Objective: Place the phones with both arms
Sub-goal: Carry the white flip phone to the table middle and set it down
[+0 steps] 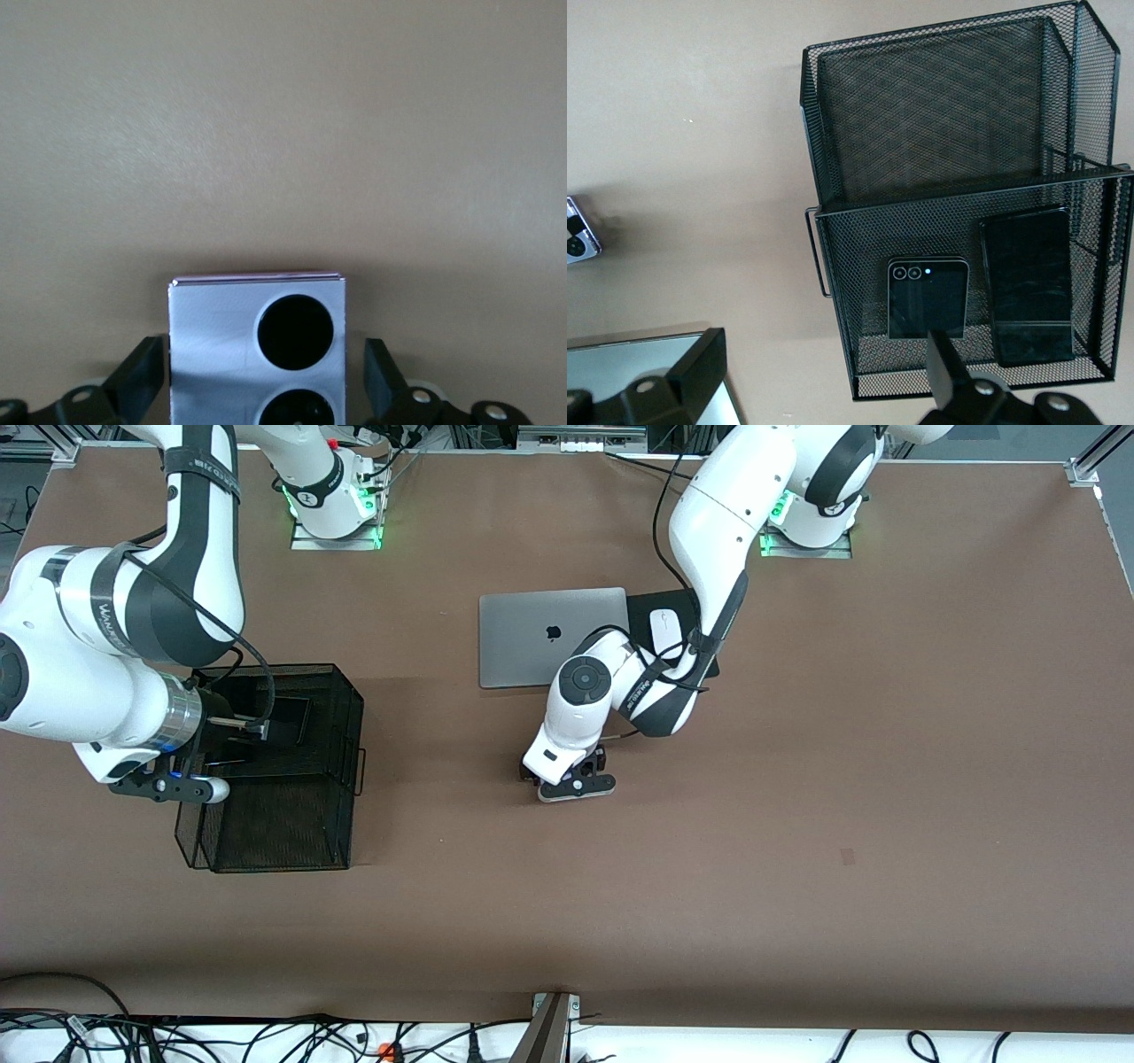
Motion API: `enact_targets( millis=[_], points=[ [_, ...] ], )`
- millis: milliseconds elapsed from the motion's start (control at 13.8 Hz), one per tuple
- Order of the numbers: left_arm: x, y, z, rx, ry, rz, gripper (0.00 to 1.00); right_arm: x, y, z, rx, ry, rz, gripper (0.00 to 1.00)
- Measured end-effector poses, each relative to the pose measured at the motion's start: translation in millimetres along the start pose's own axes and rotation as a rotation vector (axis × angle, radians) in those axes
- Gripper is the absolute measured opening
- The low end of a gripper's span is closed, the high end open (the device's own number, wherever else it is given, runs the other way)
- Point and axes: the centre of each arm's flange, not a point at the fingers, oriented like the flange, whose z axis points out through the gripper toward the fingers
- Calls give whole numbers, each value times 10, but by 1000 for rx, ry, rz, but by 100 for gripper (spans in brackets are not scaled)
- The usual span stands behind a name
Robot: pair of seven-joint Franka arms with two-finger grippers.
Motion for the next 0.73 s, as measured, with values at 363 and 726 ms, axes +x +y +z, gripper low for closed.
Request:
enact_targets(
  millis=[363,726],
  points=[
    [138,-33,-292,74,-20,-26,100,0,-3,-2,0,1,-1,100],
    [727,-622,-912,212,-122,-65,100,-81,-430,33,-4,26,-69,100]
  ],
)
